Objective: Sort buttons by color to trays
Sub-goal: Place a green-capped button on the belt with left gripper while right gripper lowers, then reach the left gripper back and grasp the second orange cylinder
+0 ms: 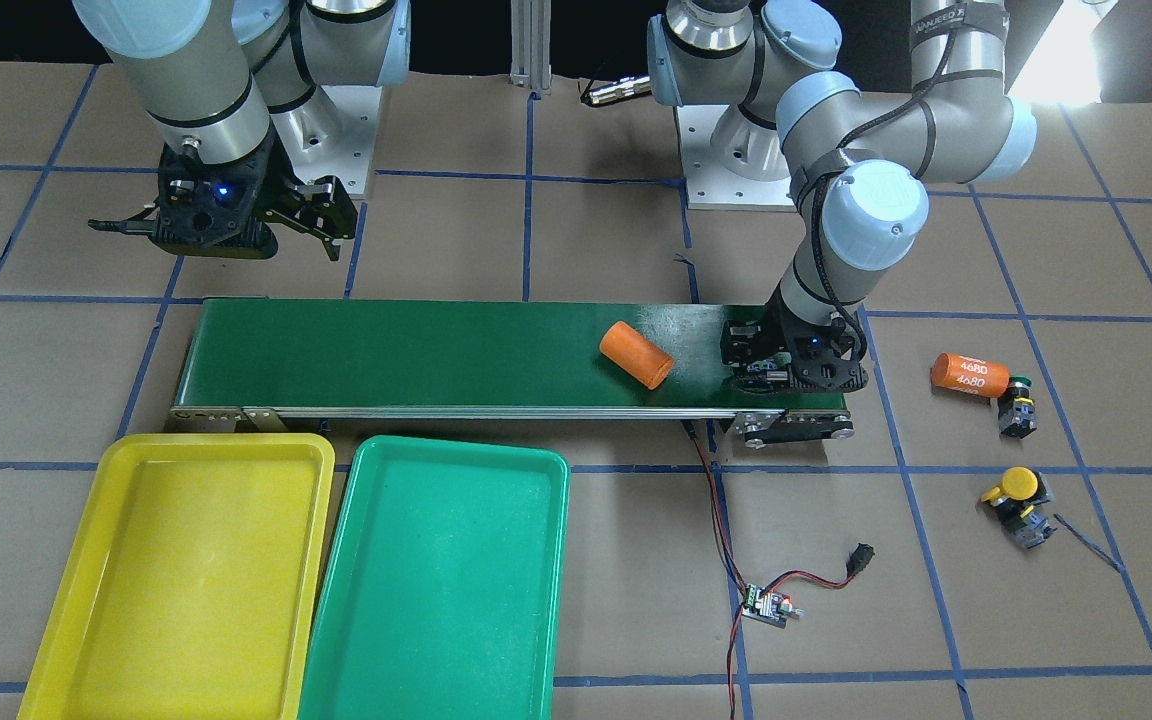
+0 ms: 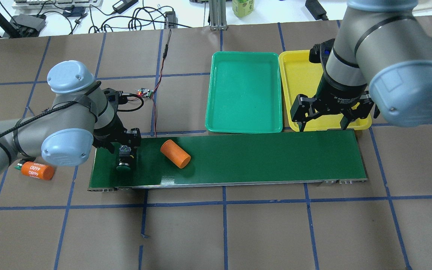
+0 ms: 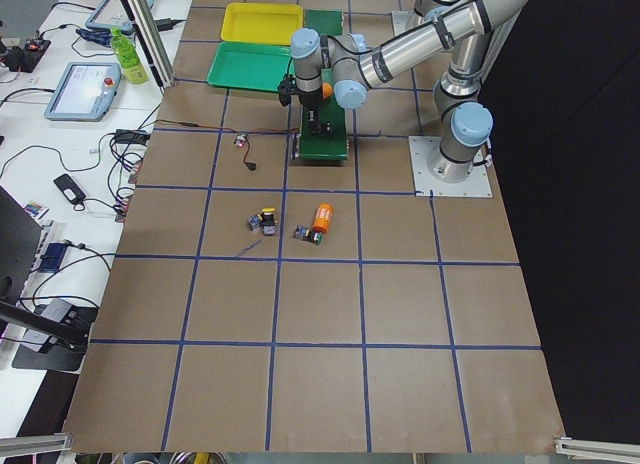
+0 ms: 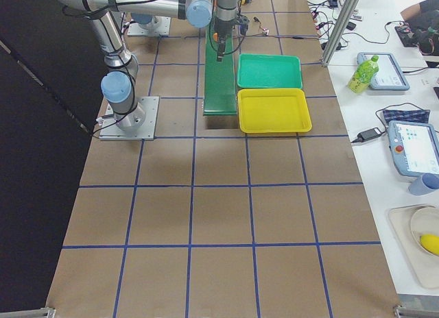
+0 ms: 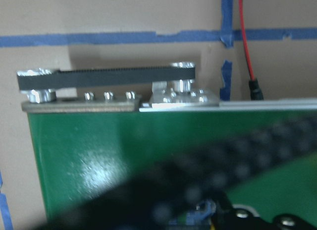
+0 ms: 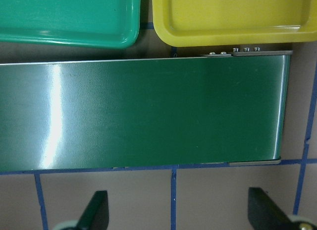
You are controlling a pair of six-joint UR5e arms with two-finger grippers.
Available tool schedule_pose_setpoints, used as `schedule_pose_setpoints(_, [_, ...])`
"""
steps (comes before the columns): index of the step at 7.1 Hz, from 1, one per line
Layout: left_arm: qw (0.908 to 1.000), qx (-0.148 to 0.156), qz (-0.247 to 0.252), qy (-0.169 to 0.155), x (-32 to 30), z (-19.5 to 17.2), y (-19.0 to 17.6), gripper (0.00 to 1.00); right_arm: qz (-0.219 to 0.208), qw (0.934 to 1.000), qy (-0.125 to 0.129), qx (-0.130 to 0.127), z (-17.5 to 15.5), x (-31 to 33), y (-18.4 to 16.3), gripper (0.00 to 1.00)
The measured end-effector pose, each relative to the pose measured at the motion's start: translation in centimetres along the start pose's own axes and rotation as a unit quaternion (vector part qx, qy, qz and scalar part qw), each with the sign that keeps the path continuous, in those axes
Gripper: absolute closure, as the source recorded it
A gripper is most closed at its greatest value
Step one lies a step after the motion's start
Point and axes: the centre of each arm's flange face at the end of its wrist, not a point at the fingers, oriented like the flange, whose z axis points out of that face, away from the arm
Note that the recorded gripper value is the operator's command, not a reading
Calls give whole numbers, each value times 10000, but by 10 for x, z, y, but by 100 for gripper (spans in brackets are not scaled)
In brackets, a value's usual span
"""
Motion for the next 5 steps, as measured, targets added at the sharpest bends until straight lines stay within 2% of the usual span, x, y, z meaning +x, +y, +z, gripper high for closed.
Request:
schedule_pose_setpoints(2, [9997, 190, -133, 69, -19, -17, -7, 0, -228, 9997, 13, -4, 21, -1, 5, 0])
schedule_pose_setpoints(3, [9995, 194, -249, 39, -47, -19, -8, 0, -615, 9981, 12, -31, 27, -1, 6, 0])
schedule_pose_setpoints(5, [9998, 159, 24, -118, -135, -19, -8, 0, -1601, 9870, -6, 145, 38, -2, 6, 0])
